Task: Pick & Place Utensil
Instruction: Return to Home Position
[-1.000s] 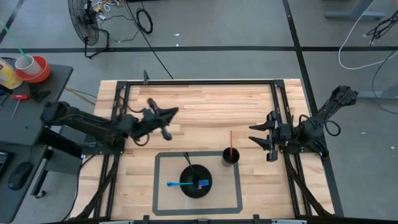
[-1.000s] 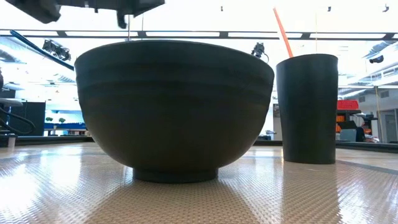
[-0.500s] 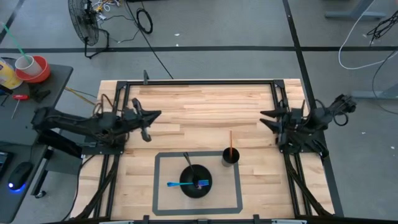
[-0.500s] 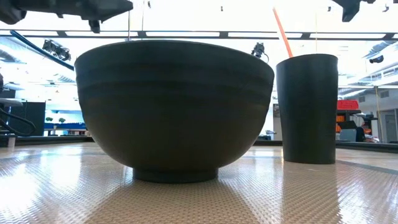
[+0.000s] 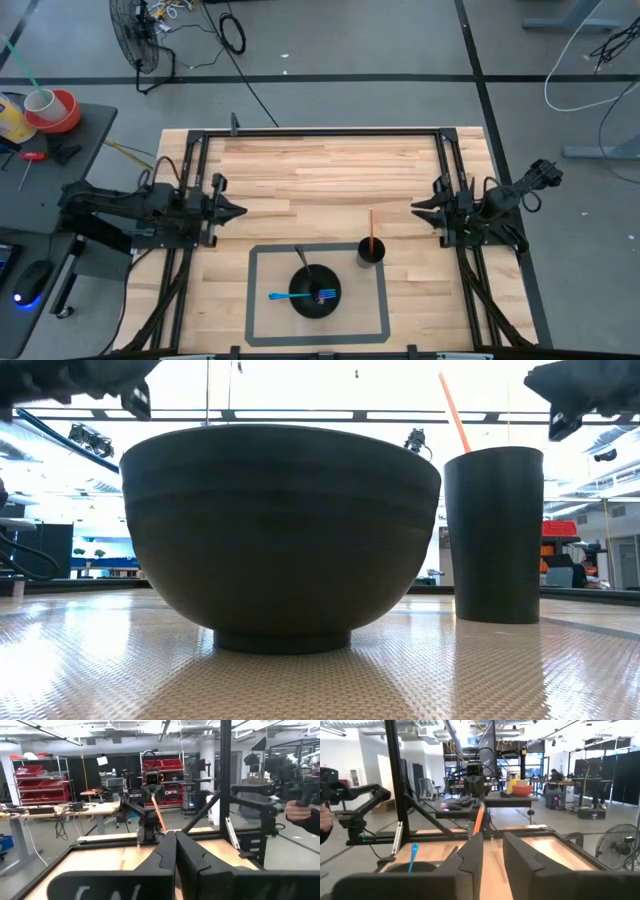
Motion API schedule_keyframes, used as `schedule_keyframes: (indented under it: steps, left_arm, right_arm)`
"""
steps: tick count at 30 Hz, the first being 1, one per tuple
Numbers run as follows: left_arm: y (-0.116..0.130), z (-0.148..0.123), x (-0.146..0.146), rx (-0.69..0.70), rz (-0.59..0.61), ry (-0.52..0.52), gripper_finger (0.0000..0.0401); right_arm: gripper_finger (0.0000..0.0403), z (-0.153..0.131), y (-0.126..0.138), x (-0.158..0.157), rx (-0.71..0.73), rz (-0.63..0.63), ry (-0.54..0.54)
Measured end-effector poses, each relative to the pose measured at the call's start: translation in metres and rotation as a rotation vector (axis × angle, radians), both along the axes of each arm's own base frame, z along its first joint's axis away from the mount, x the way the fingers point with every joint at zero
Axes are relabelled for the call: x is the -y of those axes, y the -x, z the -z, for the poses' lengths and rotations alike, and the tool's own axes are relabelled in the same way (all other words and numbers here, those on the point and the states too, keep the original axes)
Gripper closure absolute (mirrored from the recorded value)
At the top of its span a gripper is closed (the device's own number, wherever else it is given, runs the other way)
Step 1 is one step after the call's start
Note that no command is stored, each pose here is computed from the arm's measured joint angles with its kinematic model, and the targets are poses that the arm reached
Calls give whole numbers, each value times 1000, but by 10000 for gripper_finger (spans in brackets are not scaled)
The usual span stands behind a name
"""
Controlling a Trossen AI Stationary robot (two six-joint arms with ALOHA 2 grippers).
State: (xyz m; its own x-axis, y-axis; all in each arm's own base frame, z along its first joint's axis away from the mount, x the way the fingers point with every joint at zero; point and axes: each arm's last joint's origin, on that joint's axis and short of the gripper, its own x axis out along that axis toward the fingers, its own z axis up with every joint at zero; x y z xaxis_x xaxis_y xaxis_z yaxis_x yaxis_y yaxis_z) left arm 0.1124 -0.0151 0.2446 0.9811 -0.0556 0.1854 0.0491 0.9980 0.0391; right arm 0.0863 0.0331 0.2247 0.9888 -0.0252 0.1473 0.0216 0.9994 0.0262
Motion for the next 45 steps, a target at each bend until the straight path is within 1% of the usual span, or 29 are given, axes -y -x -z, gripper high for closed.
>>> schedule_keyframes:
  steps: [3, 6, 8, 10, 13, 15, 17, 22, 25, 27, 29, 31, 33, 38, 40, 42, 45]
  left_arm:
    - [-2, 19, 0, 5, -22, 0, 393]
    - [-3, 29, -5, 22, -116, 18, 392]
    - [-3, 34, -7, 7, -134, 36, 394]
    - [-4, 41, -8, -15, -100, 54, 397]
    - [-4, 44, -9, -28, -13, 80, 398]
    - [-5, 46, -10, -46, 17, 78, 396]
    - [-4, 47, -13, -63, 0, 79, 396]
    - [1, 45, -18, -34, -41, 99, 398]
    - [3, 46, -19, -43, -51, 92, 393]
    - [4, 49, -19, -70, -60, 72, 387]
    - [4, 53, -20, -112, -85, 51, 382]
    - [3, 54, -21, -130, -134, 36, 380]
    - [2, 54, -22, -128, -168, 28, 380]
    - [3, 52, -23, -113, -202, -39, 387]
    - [3, 53, -23, -120, -204, -42, 391]
    - [2, 54, -23, -132, -181, -19, 394]
    - [2, 55, -21, -139, -118, 8, 394]
  right_arm:
    - [341, 14, -3, -2, 6, -3, 14]
    - [355, 21, -5, -4, 12, -55, 51]
    - [365, 23, -5, -6, 10, -100, 60]
    - [374, 24, -5, -7, 9, -146, 52]
    - [389, 27, -5, -8, -8, -171, 51]
    - [397, 28, -5, -9, -23, -186, 53]
    - [399, 30, -3, -9, -38, -201, 64]
    - [399, 29, 2, -6, -17, -192, 19]
    - [399, 30, 5, -5, -22, -190, 14]
    - [399, 33, 4, -4, -31, -158, 5]
    - [399, 39, 1, -4, 13, -133, -36]
    - [399, 43, -1, -4, 2, -169, -33]
    - [399, 40, -1, -3, 22, -221, -47]
    - [399, 40, -5, 7, 24, -202, -45]
    - [399, 42, -6, 9, 8, -227, -54]
    - [399, 42, -7, 11, 3, -242, -43]
    - [399, 41, -7, 16, 24, -197, -8]
